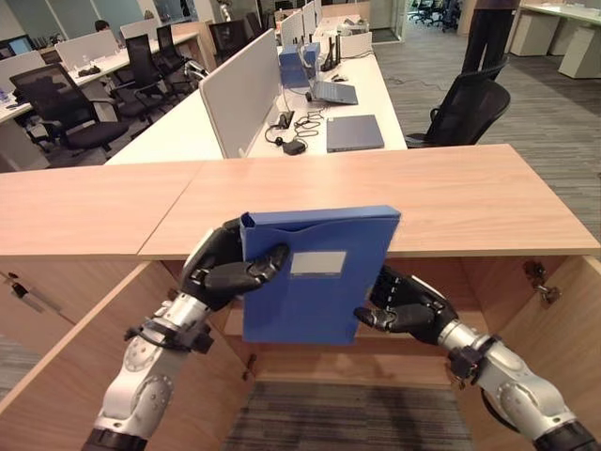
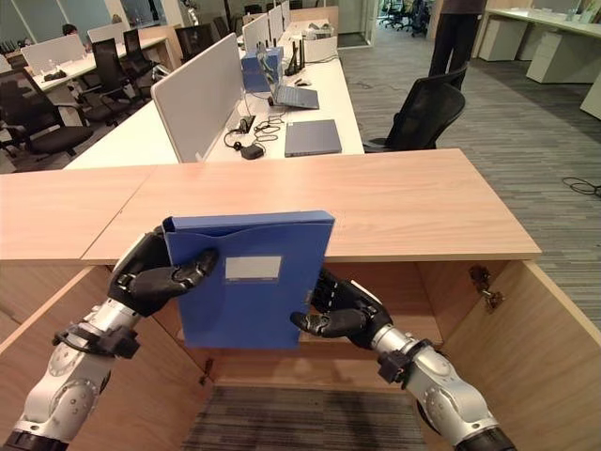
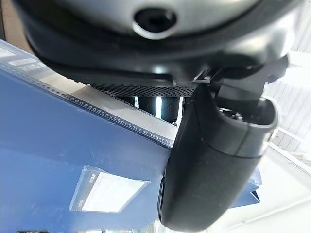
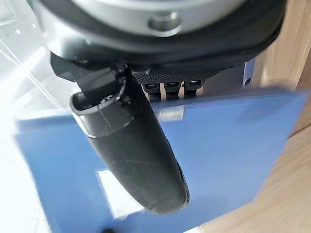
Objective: Put the empty folder in the office cabinet
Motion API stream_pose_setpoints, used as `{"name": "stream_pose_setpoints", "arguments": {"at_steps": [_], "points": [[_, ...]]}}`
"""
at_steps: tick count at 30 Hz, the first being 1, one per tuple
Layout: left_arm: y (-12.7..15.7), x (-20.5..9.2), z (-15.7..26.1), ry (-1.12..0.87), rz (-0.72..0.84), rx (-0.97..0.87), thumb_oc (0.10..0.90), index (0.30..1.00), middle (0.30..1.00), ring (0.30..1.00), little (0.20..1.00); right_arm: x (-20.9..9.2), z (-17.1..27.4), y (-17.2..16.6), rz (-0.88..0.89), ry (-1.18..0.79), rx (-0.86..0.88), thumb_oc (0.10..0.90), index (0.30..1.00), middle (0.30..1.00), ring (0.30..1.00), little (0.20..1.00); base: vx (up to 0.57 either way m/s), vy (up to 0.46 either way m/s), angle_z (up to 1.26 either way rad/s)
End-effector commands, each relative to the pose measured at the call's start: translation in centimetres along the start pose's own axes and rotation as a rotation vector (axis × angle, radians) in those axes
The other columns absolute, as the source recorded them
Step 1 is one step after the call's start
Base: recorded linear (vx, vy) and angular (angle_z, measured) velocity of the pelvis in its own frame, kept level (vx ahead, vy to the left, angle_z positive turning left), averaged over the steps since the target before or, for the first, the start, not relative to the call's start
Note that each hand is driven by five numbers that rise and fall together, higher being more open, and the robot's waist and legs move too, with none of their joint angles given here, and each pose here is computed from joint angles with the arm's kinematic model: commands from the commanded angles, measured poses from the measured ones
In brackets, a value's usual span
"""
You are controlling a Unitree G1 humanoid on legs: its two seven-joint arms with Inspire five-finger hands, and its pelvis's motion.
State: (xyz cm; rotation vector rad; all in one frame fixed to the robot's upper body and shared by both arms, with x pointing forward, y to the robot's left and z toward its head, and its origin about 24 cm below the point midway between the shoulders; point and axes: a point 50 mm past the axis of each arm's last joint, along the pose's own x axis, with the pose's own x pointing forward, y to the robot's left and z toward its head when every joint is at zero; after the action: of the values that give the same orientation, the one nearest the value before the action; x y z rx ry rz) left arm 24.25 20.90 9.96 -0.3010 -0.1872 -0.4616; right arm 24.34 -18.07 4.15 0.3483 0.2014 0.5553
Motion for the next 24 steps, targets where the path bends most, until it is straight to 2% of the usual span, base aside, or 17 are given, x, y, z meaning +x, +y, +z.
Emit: {"name": "stream_pose_setpoints", "arguments": {"at_steps": [1, 16, 21, 24], "points": [[-5.4, 5.2, 4.3, -0.272, -0.329, -0.058, 0.4, 0.3, 0.3, 0.3, 0.3, 5.5, 9.2, 8.6, 0.475, -0.454, -0.085, 0.8, 0.9, 0.9, 0.9, 0.9, 0.0, 0.0, 0.0], [-8.3, 6.3, 3.4, -0.268, -0.439, -0.149, 0.4, 0.3, 0.3, 0.3, 0.3, 7.4, 7.4, 8.6, 0.446, -0.377, -0.05, 0.8, 0.9, 0.9, 0.9, 0.9, 0.0, -0.002, 0.03], [-8.8, 6.4, 3.1, -0.255, -0.461, -0.173, 0.4, 0.3, 0.3, 0.3, 0.3, 7.7, 6.7, 9.4, 0.481, -0.354, -0.021, 0.8, 0.9, 0.9, 0.9, 0.9, 0.0, 0.0, 0.0], [-9.4, 6.6, 3.0, -0.25, -0.497, -0.193, 0.4, 0.3, 0.3, 0.3, 0.3, 7.8, 6.0, 11.2, 0.577, -0.319, 0.008, 0.8, 0.9, 0.9, 0.9, 0.9, 0.0, 0.0, 0.0]]}}
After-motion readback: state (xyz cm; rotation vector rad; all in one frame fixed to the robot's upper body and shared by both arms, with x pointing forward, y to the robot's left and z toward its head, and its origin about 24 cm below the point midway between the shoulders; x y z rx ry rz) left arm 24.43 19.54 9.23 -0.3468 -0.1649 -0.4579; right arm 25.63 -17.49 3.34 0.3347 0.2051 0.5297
